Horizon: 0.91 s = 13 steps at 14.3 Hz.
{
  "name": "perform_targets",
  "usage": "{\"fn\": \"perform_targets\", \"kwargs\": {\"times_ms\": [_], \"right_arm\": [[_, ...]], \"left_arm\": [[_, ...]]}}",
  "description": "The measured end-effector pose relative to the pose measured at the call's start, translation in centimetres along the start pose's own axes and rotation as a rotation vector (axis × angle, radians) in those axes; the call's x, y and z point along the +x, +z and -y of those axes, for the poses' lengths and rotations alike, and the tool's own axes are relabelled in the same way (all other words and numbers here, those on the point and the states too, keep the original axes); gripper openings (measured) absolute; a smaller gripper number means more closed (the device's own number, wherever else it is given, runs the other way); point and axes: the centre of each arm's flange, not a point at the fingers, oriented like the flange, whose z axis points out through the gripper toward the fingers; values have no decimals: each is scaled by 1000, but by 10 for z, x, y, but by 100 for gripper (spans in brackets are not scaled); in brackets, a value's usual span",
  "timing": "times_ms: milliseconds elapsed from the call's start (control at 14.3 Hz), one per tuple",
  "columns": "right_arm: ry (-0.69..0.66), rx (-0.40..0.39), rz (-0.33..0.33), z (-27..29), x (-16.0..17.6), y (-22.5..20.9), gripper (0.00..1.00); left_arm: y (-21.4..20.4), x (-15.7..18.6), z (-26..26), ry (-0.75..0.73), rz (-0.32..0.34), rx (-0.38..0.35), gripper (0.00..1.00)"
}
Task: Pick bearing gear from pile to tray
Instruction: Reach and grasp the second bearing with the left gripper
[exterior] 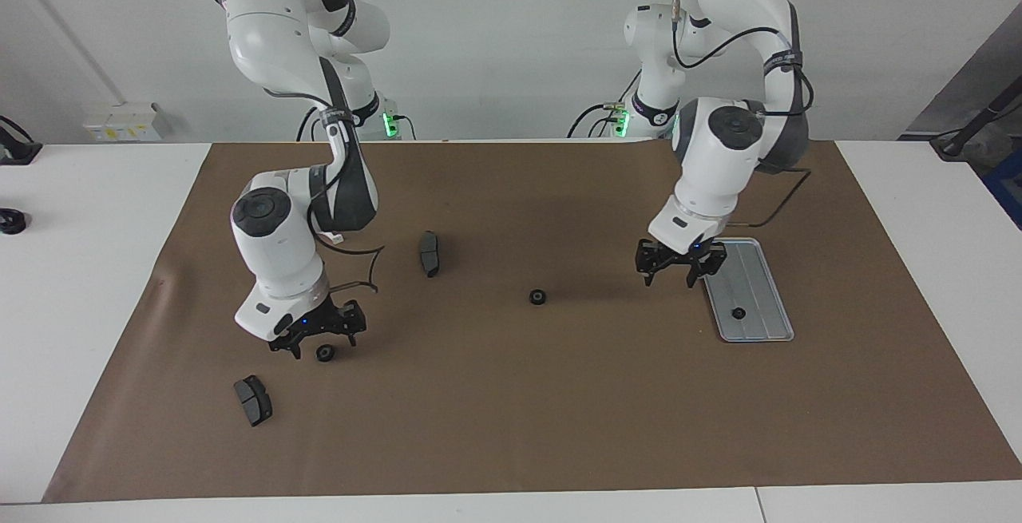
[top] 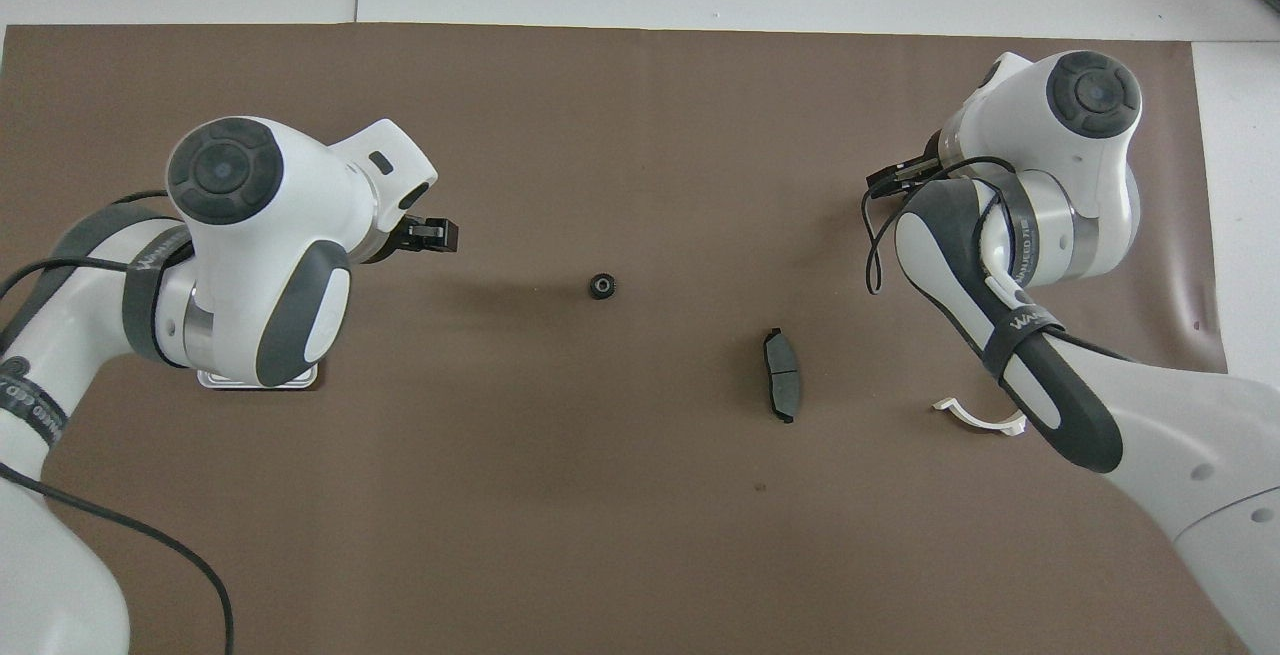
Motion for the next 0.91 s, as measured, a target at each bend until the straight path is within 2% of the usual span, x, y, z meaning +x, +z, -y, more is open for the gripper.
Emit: {"fn": "perform_targets", "kwargs": {"times_ms": [349,559,628,698,768,838,908], "right_arm": [[-2,7,10,3,-17,32,100],[-2,6,16,-7,-21,34,95],[0,6,21,-9,-22,35,84],[0,7,25,-9,-23,36,79],[0,7,26,-9,-23,36,79],[2,10,31,-9,-23,35,73],[2,12,45,-9,-25,34,72]], "left_arm": [[23,-1,-100,-22,3,-2,80],[43,-5,-135,-24,18,-3,76],[50,-7,-145,-21,19,-5,76],[56,-8,-153,-18,11,-13,76],[61,-8,-159,-15,-1,-21,76],[65,-8,-163,-13,-11,-28,76],[68,-7,-164,-12,-22,-35,76]]}}
